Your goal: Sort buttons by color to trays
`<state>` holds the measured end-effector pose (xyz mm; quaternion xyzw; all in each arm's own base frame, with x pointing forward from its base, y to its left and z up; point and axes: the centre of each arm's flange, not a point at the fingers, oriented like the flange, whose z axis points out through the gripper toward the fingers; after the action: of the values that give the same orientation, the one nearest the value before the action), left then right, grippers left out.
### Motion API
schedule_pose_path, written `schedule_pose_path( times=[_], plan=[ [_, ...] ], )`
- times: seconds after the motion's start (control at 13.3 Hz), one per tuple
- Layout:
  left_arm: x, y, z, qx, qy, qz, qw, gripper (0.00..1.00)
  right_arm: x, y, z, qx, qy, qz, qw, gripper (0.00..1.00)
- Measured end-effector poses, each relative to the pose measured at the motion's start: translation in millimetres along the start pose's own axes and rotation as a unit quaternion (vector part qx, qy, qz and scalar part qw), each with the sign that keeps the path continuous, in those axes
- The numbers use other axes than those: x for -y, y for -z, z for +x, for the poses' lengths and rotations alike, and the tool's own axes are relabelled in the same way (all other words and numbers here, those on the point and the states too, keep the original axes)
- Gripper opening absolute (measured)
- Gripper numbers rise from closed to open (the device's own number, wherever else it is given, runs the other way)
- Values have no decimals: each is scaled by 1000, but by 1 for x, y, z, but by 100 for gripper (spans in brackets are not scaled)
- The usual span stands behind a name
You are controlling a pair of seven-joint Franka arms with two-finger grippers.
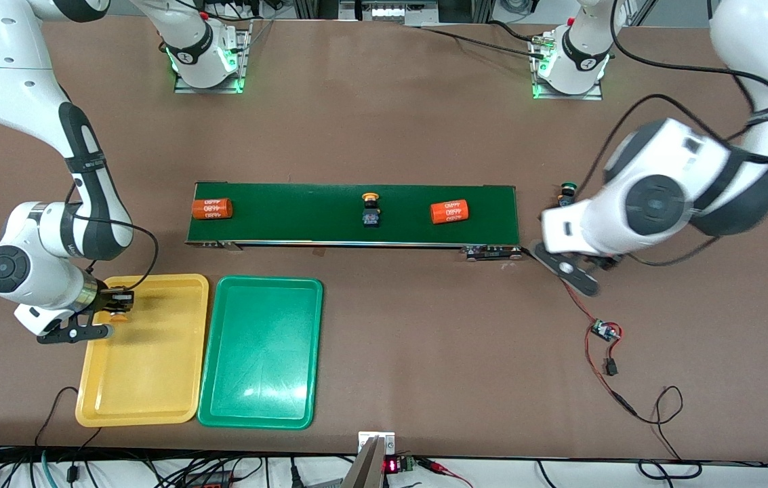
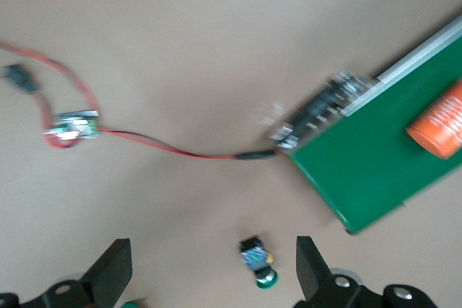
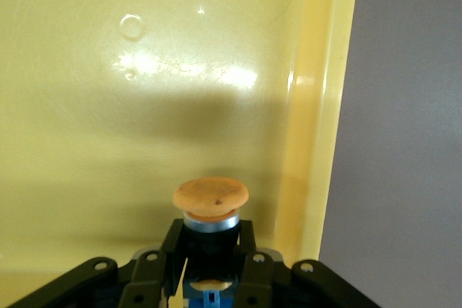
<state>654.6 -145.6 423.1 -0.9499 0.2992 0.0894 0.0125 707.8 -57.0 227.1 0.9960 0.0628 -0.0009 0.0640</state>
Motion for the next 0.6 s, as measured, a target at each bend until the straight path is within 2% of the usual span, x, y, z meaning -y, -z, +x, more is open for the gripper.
schedule_pose_path(
  times=[0.15,0.23,0.45,0.53,0.6],
  plan=[
    [33,19,-5,-21,57,2,998,100,3,1,1,-2,1,1,1000,49],
    [46,24,-8,-23,103,3,994,100,4,4,2,-5,2,1,1000,64],
    [59,23,-16,-8,225,-1,974,100,6,21,3,-14,2,0,1000,93],
    [66,22,-20,-5,254,-11,967,100,8,30,1,-15,-1,1,1000,100],
    [75,19,-26,2,279,-31,960,100,12,40,-3,-15,-9,3,1000,100]
  ],
)
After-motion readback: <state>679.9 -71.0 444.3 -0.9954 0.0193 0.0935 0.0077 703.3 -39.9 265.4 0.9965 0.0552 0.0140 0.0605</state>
